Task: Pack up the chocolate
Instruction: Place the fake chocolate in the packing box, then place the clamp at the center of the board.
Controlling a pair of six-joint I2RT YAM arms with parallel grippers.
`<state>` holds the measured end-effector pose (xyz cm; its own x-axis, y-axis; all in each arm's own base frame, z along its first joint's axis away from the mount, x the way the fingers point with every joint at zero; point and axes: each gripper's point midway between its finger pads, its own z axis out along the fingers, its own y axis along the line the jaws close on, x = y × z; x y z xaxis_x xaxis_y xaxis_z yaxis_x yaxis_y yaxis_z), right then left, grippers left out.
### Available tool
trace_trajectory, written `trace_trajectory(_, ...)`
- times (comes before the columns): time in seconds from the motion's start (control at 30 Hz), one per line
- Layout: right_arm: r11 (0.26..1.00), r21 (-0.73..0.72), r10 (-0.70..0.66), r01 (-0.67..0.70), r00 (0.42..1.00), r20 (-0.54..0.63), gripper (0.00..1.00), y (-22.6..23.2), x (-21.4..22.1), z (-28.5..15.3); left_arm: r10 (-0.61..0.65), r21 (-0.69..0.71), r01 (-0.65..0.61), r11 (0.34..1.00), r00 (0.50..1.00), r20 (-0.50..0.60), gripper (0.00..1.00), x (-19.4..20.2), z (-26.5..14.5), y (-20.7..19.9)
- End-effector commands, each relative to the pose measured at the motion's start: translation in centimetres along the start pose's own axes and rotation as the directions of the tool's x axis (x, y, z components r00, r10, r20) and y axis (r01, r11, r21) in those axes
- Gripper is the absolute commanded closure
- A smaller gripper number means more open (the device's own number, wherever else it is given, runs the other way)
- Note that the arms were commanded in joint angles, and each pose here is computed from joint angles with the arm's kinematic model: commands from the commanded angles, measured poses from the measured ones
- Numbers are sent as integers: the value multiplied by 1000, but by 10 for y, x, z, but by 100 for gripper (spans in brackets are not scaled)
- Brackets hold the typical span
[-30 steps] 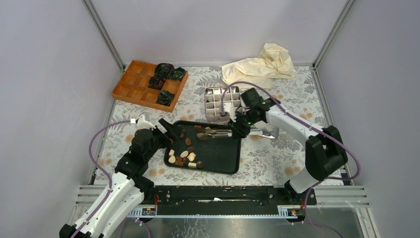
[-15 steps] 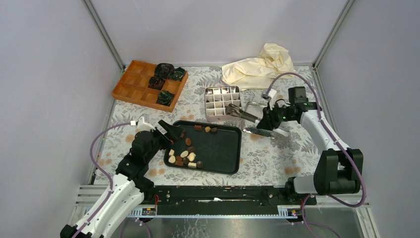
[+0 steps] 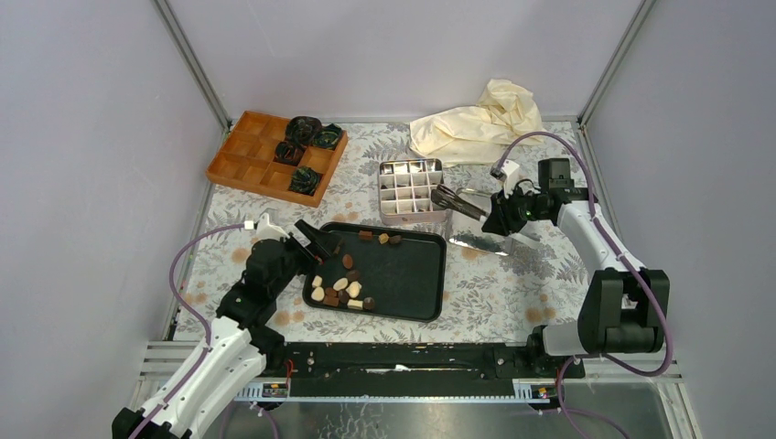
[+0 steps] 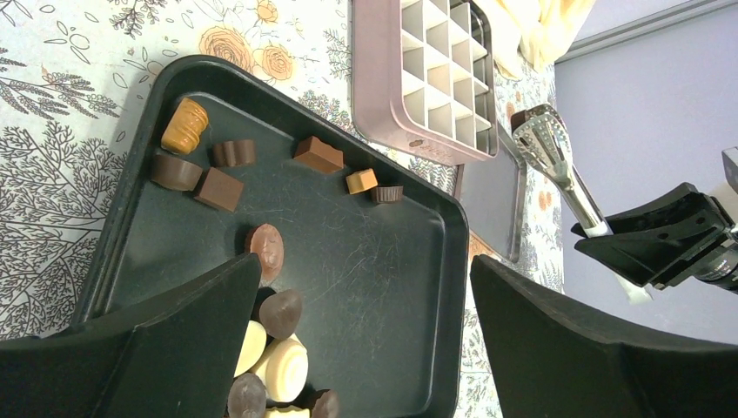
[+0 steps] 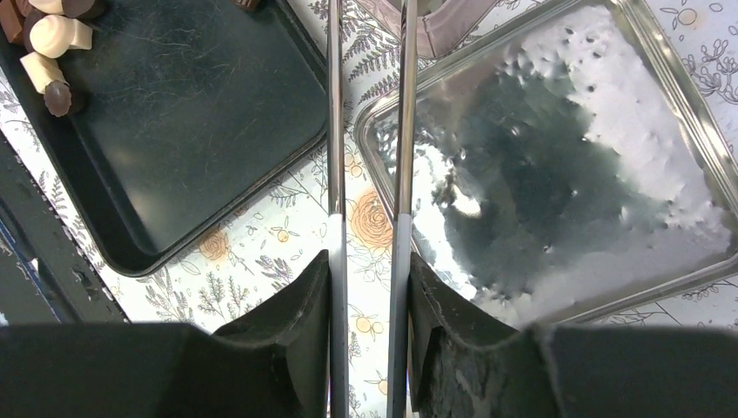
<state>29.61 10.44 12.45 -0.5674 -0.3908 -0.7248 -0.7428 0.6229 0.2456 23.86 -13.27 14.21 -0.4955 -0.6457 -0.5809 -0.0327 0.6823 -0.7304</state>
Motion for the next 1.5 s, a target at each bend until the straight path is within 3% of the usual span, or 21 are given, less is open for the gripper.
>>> trace_trajectory(0.0, 1000, 18, -14, 14, 1000, 21, 83, -8, -9, 2, -7, 54, 5, 999, 999, 36, 1, -10, 1, -14)
trace_trajectory(0.77, 1000, 9, 27, -27, 1000, -14, 68, -14, 1, 11, -8, 49, 6, 999, 999, 33, 1, -10, 3, -13)
trace_trajectory(1.17, 999, 24, 31, -30, 999, -20, 53, -15, 2, 11, -8, 51, 6, 999, 999, 34, 1, -10, 3, -13)
trace_trajectory(1.47, 1000, 7, 25, -25, 999, 24, 52, -8, -15, 3, -7, 56, 5, 998, 999, 42, 1, -13, 2, -16)
